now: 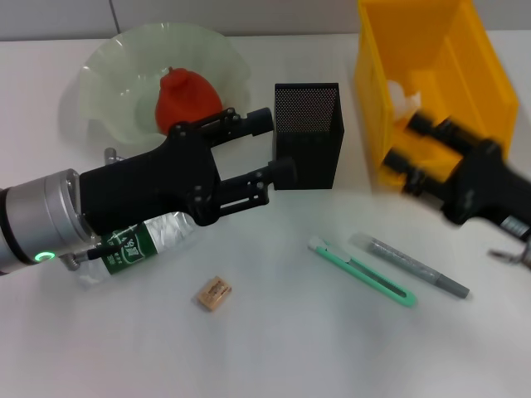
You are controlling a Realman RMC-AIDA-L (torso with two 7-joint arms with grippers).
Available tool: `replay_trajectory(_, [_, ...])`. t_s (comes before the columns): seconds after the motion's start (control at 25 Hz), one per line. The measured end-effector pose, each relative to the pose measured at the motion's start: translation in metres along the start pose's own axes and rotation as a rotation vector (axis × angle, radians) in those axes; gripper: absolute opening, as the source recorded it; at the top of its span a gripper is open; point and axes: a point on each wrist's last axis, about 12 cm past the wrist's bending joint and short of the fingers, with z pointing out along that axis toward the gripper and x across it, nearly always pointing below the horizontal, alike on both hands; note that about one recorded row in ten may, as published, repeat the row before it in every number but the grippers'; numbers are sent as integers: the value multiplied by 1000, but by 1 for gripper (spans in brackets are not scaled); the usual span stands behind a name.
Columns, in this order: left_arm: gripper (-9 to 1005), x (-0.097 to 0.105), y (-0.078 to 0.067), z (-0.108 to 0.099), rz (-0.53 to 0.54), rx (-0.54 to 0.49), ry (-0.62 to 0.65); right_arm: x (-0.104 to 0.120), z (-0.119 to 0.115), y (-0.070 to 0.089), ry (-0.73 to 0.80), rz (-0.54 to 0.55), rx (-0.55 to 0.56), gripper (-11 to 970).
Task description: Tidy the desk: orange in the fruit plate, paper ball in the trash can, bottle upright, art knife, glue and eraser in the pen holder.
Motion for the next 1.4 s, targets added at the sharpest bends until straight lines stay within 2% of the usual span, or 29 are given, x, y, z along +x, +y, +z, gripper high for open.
replay_trajectory(0.16, [701,0,1,-3,6,-6,16,12,3,12,51,1,-50,677])
replay_trajectory(0.4, [700,0,4,-5,11,-30,24,19,1,21,60,-2,-79,678])
replay_trajectory(0.56, [700,2,6,-6,17,-42,48,26,6,35,117,-7,-207,678])
replay_trajectory(0.64, [700,2,8,-7,28,-35,90,27,7,36,130,-5,-219,679])
replay_trajectory(0.72, [700,2,8,-7,28,-35,90,29,7,35,141,-2,-218,679])
replay_trajectory(0.76, [700,0,11,-4,62,-10,170,29,7,35,141,3,-208,679])
replay_trajectory(0.96, [699,-3,12,-2,78,-7,201,30,6,36,138,12,-196,679])
replay_trajectory(1.04, [699,-7,19,3,83,-31,257,31,5,36,143,15,-190,678])
replay_trajectory(1.24, [698,-9,25,8,109,-50,297,35,0,38,150,32,-168,678])
replay_trajectory(1.4, [697,-11,31,12,86,-75,333,37,-11,39,138,46,-107,679])
